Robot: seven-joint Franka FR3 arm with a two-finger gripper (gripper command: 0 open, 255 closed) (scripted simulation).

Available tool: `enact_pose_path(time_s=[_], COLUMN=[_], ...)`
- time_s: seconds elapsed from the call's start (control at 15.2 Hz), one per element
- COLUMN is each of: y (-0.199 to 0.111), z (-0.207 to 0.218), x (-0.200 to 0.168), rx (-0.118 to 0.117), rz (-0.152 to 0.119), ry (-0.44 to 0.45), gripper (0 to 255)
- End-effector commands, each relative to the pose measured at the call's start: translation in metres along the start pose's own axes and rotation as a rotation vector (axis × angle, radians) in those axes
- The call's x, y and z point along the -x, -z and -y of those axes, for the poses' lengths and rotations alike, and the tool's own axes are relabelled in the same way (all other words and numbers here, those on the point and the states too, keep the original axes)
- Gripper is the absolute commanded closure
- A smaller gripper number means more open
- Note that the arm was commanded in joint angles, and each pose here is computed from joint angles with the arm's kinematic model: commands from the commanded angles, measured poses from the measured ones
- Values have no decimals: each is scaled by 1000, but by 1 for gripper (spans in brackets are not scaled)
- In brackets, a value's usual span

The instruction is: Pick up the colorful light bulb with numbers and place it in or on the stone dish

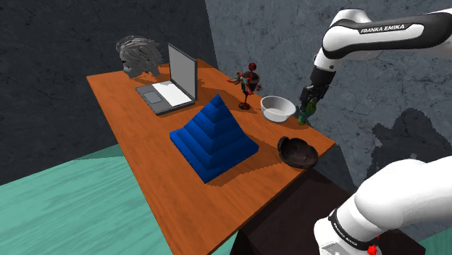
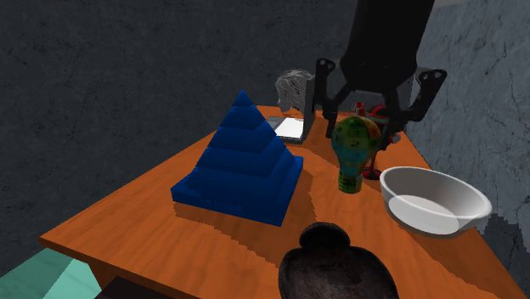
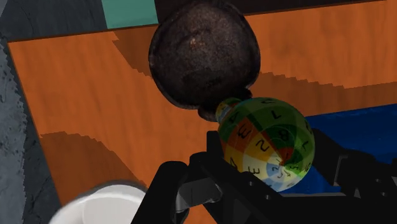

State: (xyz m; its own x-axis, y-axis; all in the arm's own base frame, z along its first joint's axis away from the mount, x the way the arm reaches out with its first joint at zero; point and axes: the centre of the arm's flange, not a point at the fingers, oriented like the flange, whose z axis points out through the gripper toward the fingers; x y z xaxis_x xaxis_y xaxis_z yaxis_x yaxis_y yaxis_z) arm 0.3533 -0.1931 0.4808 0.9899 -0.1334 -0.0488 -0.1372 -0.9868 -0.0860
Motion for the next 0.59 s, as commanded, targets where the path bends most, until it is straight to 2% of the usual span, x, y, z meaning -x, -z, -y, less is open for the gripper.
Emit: enact_pose_path(time_s=[0.0, 0.13, 0.53], y=[3, 5, -27], z=[-7, -14, -17], x=[24, 53, 51], rx=[0, 0, 0], rz=[0, 0, 0], ry=[1, 1, 1], gripper=[255, 255, 255])
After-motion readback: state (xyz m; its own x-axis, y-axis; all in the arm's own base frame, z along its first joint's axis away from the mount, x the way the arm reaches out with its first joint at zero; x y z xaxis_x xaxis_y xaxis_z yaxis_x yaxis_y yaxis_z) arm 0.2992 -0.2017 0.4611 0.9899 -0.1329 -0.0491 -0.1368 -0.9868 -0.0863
